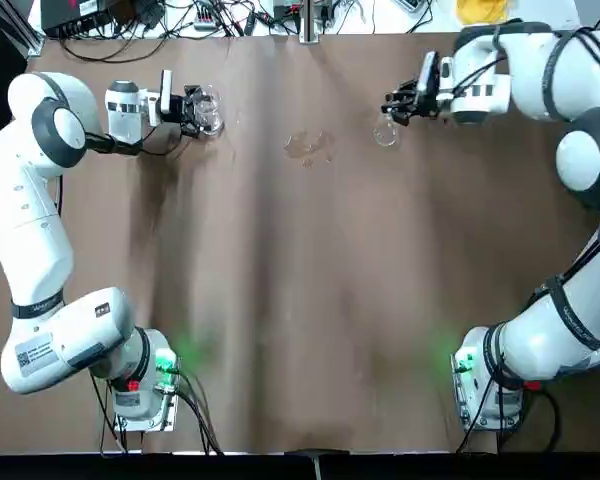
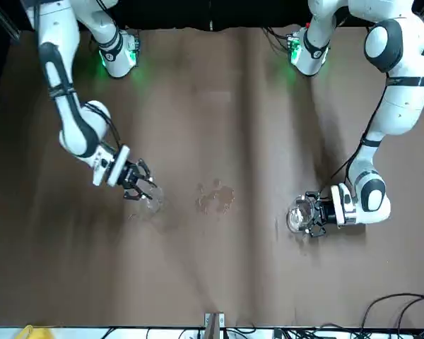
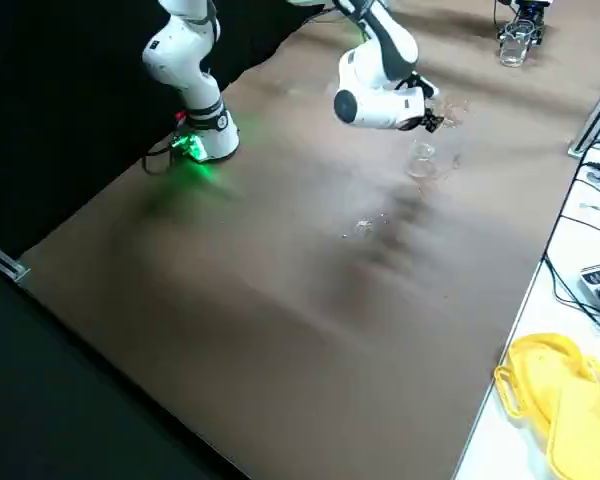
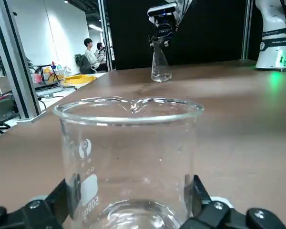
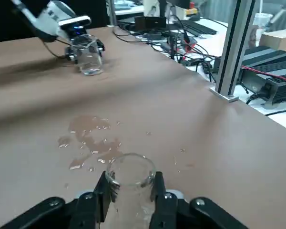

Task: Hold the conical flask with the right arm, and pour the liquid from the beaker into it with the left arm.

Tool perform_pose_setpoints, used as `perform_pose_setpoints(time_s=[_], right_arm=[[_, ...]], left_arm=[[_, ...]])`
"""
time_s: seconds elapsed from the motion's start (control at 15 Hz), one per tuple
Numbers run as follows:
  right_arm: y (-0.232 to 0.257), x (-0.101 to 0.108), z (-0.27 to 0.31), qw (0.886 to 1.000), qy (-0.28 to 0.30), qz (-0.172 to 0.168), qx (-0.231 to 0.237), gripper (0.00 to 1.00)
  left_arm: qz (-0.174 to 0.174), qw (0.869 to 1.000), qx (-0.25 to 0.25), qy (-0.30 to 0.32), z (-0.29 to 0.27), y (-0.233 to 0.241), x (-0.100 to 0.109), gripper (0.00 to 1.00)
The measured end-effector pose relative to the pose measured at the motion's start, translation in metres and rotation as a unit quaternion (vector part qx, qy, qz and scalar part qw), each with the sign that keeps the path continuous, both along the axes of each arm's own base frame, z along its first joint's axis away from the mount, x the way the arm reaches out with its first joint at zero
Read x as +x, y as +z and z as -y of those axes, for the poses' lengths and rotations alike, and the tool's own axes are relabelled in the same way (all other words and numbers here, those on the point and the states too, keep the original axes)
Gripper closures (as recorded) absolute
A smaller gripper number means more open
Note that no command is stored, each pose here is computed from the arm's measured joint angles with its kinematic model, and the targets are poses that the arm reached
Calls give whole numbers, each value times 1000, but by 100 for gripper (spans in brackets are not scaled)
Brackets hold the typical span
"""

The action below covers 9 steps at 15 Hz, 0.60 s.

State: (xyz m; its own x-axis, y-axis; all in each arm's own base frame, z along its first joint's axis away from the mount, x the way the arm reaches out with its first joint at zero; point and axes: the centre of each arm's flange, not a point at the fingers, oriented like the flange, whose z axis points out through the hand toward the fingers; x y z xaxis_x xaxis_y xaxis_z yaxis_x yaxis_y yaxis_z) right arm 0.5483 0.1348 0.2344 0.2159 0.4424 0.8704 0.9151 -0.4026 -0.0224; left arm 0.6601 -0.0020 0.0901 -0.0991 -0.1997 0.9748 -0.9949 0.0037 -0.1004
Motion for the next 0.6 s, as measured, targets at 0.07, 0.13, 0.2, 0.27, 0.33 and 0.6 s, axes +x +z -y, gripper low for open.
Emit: perform_pose_setpoints(time_s=[0.07,0.13,0.2,0.27,0.33,0.6], right_arm=[[0,2,18,1000,13,2,2,61],[1,4,36,1000,25,4,0,61],[2,6,55,999,39,7,-1,61],[4,8,74,998,56,10,0,61],[7,9,95,997,73,11,3,61],[15,7,209,992,123,8,32,61]], left_arm=[[0,1000,0,0,0,0,0,2],[0,1000,2,1,-3,-1,0,0],[0,1000,5,4,-7,-2,0,0],[0,1000,8,6,-11,-2,0,0],[0,1000,9,8,-15,-2,1,0],[4,1000,19,17,-32,1,4,0]])
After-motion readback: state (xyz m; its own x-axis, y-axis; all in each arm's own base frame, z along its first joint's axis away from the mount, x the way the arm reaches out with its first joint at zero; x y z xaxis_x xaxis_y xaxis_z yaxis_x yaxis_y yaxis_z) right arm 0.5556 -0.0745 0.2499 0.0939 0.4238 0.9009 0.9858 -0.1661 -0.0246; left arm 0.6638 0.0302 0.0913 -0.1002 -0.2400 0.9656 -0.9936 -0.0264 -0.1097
